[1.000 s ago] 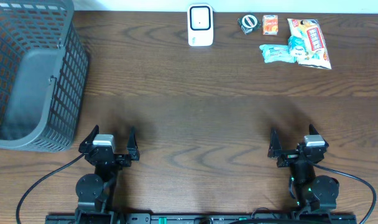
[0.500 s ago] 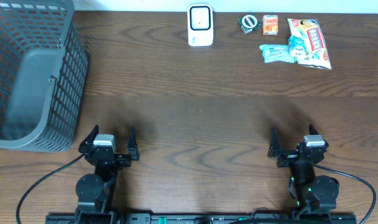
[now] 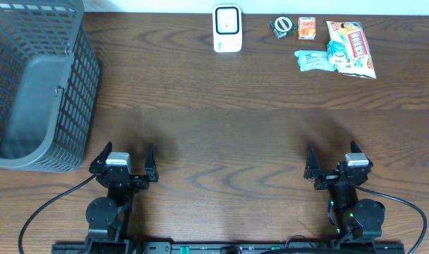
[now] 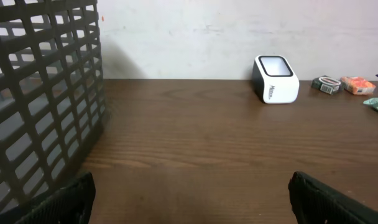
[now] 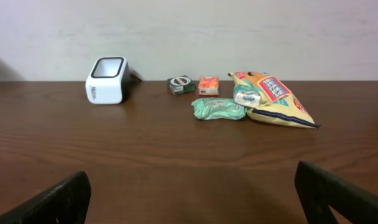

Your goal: Scan the item barcode

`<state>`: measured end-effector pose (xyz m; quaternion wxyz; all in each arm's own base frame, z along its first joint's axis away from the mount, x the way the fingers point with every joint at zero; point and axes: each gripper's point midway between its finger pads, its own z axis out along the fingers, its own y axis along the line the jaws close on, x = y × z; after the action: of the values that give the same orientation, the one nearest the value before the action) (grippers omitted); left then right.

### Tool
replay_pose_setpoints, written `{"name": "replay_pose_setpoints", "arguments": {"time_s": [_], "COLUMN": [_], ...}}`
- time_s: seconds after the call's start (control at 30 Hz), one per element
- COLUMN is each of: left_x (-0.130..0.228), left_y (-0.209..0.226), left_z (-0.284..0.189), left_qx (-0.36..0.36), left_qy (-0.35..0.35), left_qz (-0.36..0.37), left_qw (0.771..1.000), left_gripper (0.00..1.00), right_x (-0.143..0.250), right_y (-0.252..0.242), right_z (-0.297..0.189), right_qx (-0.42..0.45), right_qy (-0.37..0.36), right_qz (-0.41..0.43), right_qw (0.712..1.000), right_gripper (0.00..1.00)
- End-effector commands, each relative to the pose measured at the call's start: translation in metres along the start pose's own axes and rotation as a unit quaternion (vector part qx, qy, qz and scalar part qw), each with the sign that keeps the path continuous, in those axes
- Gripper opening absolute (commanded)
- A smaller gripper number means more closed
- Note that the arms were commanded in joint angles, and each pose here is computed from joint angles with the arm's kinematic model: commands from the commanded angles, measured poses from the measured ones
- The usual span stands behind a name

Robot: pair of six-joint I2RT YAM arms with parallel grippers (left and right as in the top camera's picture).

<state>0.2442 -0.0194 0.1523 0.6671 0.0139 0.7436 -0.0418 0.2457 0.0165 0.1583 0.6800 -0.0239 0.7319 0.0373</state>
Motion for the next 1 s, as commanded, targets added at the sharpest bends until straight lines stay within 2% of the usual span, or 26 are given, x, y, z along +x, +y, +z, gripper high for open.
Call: {"name": "replay_pose_setpoints", "arguments": {"time_s": [0.0,0.97], "left_x": [0.0154,0.0153], "left_y": [-0.0003,-0.0004], "left_z": [0.0007,0.0007], "left_qx": [0.001,0.001], "left_qy": [0.024,0.023], "left_qz": [0.005,0.005], "left_qw": [1.000,1.000], "left_gripper": [0.98,0.98], "right_x": [0.0005,0.0016], "right_y": [-0.0033,-0.0079], "right_z": [-0.0002,-0.0004], "right_qx": [0.008,0.021], "right_qy": [-0.001,0.001], "right_qz": [0.002,-0.007], "right_qw": [1.000,1.000], "right_gripper": [0.99,0.99]}}
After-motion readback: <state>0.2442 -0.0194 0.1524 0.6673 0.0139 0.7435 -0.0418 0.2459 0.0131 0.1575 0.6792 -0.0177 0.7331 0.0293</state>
